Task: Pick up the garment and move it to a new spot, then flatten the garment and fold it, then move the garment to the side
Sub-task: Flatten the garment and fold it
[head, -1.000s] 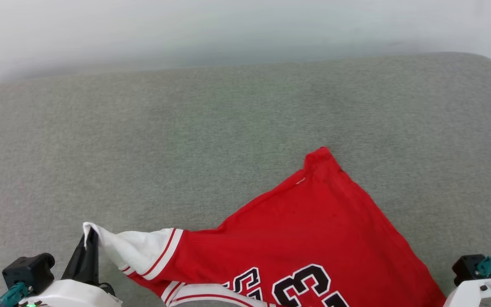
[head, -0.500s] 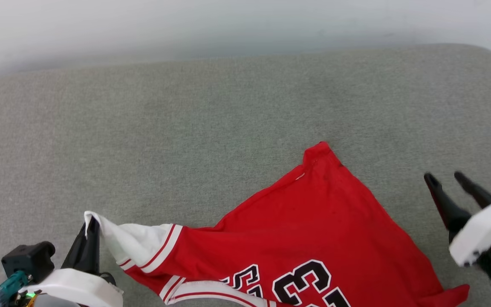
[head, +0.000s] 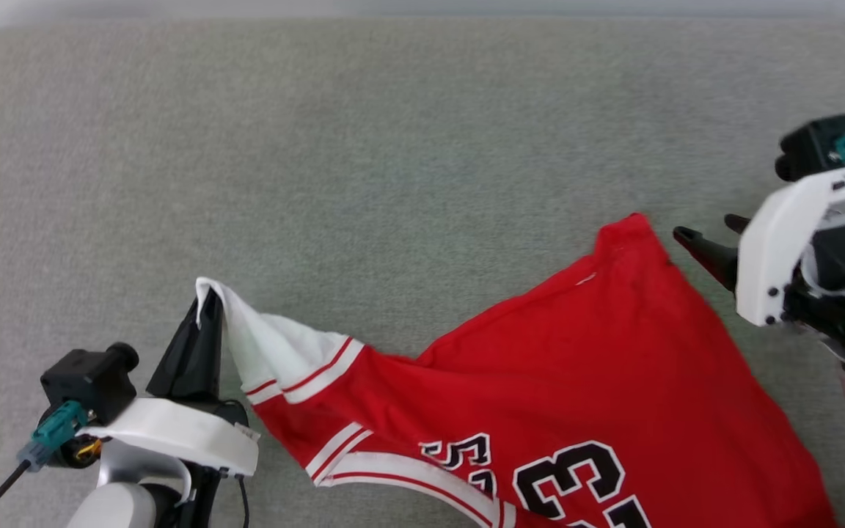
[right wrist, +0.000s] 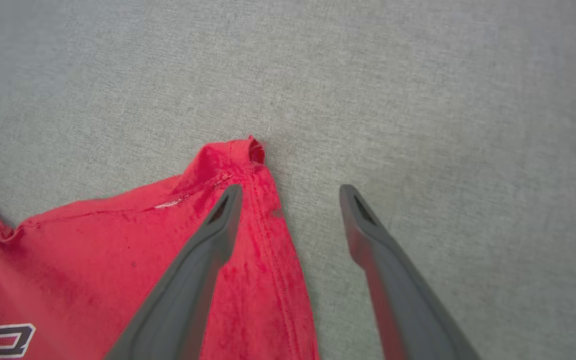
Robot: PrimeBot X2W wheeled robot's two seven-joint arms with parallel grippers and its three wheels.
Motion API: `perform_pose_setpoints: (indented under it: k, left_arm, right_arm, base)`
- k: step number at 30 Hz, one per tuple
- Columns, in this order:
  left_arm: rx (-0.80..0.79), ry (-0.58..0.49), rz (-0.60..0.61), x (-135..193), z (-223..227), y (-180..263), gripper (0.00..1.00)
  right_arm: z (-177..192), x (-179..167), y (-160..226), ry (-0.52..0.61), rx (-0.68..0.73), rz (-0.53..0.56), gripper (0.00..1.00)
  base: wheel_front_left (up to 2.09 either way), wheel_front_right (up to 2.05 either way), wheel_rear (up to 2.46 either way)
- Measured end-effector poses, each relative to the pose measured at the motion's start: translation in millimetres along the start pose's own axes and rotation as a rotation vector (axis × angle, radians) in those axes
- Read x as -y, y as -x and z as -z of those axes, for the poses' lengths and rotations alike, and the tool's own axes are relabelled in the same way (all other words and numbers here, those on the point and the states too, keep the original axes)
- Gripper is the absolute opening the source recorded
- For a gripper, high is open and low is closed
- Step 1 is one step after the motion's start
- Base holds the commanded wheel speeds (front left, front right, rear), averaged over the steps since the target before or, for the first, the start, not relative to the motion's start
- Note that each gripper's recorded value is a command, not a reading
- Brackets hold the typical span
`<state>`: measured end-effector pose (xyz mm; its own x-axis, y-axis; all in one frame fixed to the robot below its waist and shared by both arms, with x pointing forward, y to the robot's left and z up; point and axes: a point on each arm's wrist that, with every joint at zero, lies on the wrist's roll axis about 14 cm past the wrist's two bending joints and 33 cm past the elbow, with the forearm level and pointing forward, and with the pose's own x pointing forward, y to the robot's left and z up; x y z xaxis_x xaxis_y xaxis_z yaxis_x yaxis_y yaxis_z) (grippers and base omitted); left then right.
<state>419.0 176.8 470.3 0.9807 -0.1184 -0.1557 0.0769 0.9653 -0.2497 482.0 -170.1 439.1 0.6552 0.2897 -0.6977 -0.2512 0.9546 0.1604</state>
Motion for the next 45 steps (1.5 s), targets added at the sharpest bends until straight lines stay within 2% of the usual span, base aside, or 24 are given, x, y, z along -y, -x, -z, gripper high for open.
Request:
perform_pose_setpoints:
  k: [8,13,14,15,19,22,27,32,39,45]
  left_arm:
    - [-0.001,0.013,-0.040,-14,11,-6,0.00]
    - [-0.021,0.014,-0.075,-25,20,-2,0.00]
    - [-0.020,0.013,-0.077,-25,20,-1,0.00]
    - [-0.019,0.014,-0.078,-26,20,-1,0.00]
    - [-0.009,0.017,-0.081,-27,17,1,0.00]
    - [0.005,0.005,-0.085,-29,11,2,0.00]
    - [0.070,-0.028,-0.085,-33,-16,3,0.00]
    - [0.209,-0.073,-0.053,-30,-73,-10,0.00]
    - [0.347,-0.001,0.008,-17,-143,-43,0.00]
    - [0.393,-0.040,0.053,-4,-192,-78,0.00]
  right_arm:
    - [36,-26,-58,0.065,-0.246,-0.073,1.00]
    - [48,-27,-71,0.080,-0.357,-0.082,1.00]
    - [49,-27,-70,0.080,-0.367,-0.085,0.35]
    - [49,-28,-70,0.084,-0.370,-0.086,0.00]
    - [48,-32,-65,0.097,-0.368,-0.093,0.00]
    - [37,-33,-60,0.109,-0.302,-0.090,0.00]
    - [-8,-33,-43,0.128,-0.089,-0.064,0.00]
    - [-58,-27,-13,0.136,0.154,-0.019,0.00]
    - [-116,-19,32,0.112,0.431,0.040,0.00]
    - [-166,-10,67,0.118,0.612,0.096,0.00]
  base:
    - [0.00,0.00,0.00]
    - [0.00,0.00,0.00]
    - [0.00,0.00,0.00]
    - [0.00,0.00,0.00]
    - [0.00,0.00,0.00]
    - [0.00,0.00,0.00]
    - [0.00,0.00,0.00]
    - [0.00,0.00,0.00]
    - [0.00,0.00,0.00]
    - [0.00,0.00,0.00]
